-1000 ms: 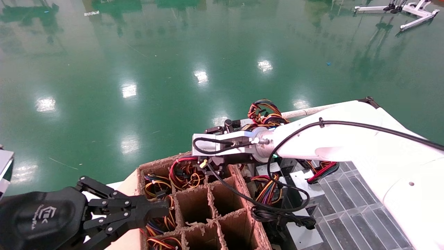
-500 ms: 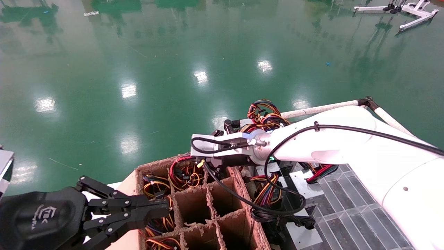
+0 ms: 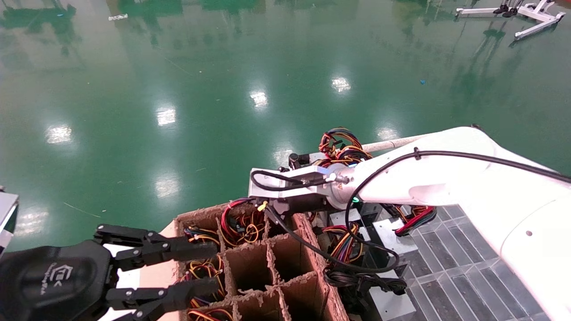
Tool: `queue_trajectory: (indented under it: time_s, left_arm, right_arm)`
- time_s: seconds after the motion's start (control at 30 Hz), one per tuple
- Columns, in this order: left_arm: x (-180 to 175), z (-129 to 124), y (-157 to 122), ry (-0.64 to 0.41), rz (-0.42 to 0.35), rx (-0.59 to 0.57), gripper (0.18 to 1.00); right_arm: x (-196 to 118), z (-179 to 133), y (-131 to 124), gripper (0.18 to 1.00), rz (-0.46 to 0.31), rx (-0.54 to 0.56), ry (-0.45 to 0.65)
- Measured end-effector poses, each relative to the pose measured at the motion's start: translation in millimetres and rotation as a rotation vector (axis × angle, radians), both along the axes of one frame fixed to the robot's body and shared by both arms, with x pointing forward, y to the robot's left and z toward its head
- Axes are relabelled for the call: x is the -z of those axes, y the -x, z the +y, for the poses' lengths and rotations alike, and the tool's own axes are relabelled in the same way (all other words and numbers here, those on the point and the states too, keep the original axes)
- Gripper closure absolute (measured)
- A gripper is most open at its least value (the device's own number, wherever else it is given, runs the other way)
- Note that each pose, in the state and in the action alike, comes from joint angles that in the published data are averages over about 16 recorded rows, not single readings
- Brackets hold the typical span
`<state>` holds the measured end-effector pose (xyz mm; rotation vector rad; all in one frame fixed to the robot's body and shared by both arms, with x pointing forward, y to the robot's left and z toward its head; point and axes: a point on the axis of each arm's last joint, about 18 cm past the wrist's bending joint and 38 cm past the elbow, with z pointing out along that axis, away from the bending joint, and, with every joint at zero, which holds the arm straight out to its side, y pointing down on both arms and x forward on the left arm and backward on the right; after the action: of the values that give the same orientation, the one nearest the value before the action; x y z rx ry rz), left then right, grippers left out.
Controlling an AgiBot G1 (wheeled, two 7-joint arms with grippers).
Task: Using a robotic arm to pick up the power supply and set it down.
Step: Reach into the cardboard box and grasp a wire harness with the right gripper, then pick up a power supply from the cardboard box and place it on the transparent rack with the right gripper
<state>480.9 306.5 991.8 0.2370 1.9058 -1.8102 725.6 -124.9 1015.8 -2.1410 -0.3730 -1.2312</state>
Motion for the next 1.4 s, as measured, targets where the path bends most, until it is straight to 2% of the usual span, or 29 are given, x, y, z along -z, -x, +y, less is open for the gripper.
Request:
queue_trajectory:
  time_s: [0.33,0.67,0.8,1.07,1.23,1.4]
  left_arm:
    - [0,0,0,0.000,0.000,0.000,0.648]
    - [0,0,0,0.000,0.000,0.000,0.422]
    - [0,0,0,0.000,0.000,0.000,0.336]
    - [0,0,0,0.000,0.000,0.000,0.240]
    - [0,0,0,0.000,0.000,0.000,0.203]
    - [0,0,0,0.000,0.000,0.000,0.188]
  right_arm:
    - [-33,-14,12,0.980,-0.004,-0.044,-0.082]
    - [-96,-55,47,0.982,-0.047,-0.132,-0.230]
    - [-124,-80,70,0.982,-0.091,-0.163,-0.273]
    - [-166,-144,121,0.983,-0.210,-0.152,-0.322]
    - [-178,-192,156,0.983,-0.270,-0.094,-0.345]
    - [-177,-240,186,0.983,-0.302,-0.012,-0.364]
